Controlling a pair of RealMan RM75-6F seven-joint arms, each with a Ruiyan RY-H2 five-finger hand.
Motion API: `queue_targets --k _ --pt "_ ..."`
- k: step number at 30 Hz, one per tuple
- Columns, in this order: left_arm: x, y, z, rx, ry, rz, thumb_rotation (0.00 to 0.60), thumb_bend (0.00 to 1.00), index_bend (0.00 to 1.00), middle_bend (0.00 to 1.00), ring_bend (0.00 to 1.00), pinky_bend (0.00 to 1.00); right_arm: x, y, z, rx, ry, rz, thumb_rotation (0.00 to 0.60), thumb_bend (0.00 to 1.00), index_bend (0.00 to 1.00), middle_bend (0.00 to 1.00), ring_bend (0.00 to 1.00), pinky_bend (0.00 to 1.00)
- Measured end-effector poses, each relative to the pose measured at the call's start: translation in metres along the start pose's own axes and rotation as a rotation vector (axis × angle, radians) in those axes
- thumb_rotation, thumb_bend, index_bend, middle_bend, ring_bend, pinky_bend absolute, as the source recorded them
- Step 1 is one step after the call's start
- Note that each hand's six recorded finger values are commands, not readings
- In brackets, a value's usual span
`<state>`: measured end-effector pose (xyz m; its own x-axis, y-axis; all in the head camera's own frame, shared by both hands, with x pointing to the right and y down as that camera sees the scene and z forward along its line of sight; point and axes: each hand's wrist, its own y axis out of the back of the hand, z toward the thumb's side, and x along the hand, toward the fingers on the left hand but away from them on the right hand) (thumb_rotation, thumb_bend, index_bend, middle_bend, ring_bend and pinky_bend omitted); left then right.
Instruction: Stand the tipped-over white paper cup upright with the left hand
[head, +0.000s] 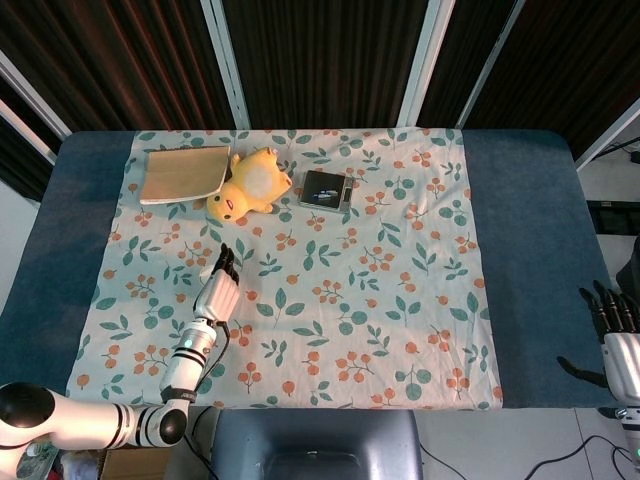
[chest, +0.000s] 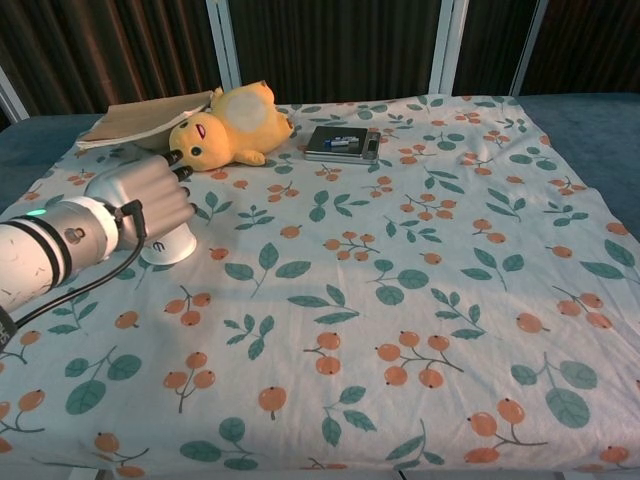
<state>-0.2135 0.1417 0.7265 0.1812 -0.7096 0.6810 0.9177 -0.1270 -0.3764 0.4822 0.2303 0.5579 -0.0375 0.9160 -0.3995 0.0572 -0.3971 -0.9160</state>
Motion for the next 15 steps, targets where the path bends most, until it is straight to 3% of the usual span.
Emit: queue_targets --k 11,15 --pt "-0.004 0.008 -0.006 -0.112 -0.014 0.062 0.600 0.43 0.33 0.37 0.18 0.17 0.001 0.001 -0.001 -0.001 -0.005 0.006 0.600 0.00 0.00 0.00 0.00 0.00" --pt "-0.010 0.013 -0.011 -0.234 -0.033 0.082 0.600 0.43 0.34 0.38 0.19 0.18 0.001 0.003 -0.002 -0.011 -0.005 0.006 0.600 0.00 0.00 0.00 0.00 0.00"
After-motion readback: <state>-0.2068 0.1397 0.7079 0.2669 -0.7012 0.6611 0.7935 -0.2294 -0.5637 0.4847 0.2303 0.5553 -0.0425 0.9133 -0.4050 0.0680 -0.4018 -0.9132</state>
